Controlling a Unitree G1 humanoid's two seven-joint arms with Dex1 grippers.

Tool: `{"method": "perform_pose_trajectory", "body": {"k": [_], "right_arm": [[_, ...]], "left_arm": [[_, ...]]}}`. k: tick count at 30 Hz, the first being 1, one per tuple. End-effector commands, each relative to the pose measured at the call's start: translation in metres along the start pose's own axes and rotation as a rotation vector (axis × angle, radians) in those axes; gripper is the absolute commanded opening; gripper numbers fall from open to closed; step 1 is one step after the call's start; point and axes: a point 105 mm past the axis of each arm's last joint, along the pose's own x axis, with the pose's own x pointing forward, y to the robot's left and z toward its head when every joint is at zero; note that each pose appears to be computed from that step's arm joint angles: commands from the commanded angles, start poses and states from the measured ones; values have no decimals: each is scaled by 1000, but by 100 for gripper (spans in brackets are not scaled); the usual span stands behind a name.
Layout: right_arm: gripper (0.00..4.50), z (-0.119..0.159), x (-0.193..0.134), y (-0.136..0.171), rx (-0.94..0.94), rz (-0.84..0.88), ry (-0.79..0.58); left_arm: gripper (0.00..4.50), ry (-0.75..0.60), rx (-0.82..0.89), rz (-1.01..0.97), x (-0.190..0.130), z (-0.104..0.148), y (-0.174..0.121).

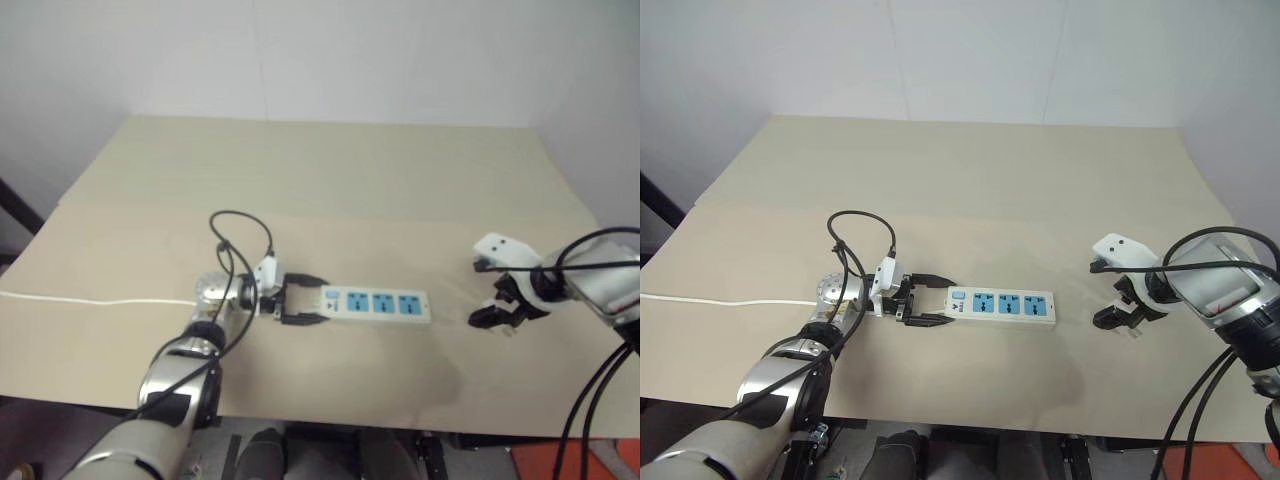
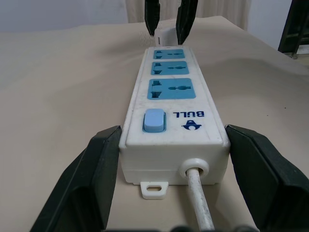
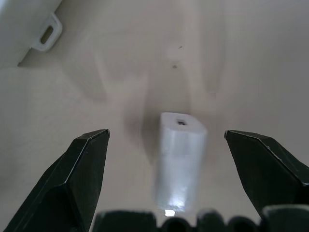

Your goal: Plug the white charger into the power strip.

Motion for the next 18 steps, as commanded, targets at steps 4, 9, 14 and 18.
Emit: {"method": "perform_pose_trajectory", "body": {"k": [4,9,14,18], "right_arm": [[450,6,-7,-8,13,-31,-34],[450,7,-5,-11,16,-38,-32],[327,8,-4,-16,33,-66,-27],[197,11,-5,-16,24,-69,-29]], "left_arm": [[317,10,11,-27,1,-3,-6],[317,10,10,-24,1,-4,-7],[317,11,10,-23,0,-5,-8],[317,12,9,-24,0,-6,-9]]}}
